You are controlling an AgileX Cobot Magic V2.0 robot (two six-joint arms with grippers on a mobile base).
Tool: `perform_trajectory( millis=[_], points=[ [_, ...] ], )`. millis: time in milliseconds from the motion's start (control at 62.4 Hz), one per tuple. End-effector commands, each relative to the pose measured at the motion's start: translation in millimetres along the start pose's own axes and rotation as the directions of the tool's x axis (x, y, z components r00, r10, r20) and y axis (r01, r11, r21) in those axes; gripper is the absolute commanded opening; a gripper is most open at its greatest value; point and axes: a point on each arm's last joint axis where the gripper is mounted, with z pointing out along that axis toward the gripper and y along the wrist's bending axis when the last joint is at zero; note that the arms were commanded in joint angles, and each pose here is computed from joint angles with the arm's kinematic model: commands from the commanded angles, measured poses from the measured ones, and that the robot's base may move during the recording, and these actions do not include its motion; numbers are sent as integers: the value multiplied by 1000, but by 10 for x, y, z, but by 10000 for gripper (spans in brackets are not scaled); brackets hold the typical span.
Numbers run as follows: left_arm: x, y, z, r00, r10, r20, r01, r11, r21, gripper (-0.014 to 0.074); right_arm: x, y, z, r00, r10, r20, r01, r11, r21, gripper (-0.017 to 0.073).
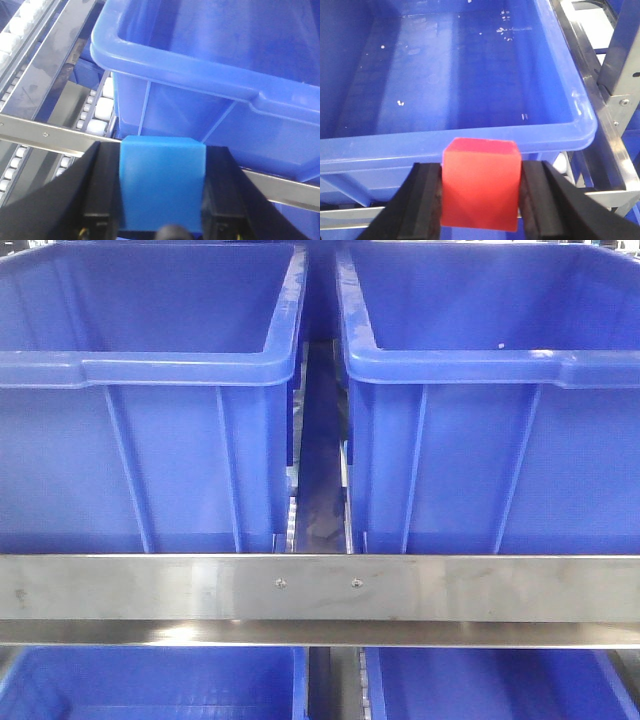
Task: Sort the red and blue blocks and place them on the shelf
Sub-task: 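Lower the blue cube and red cube into the two bins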
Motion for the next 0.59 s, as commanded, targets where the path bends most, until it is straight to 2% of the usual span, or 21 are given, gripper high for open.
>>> perform_trajectory(
  millis=[0, 577],
  points=[
    [-152, -49, -33, 996, -1, 94, -2, 999, 36, 125, -167, 14, -34, 993, -10, 118, 11, 1000, -5, 49],
    [-152, -49, -33, 996, -1, 94, -2, 999, 36, 125, -167, 14, -34, 993, -10, 118, 11, 1000, -5, 49]
  ],
)
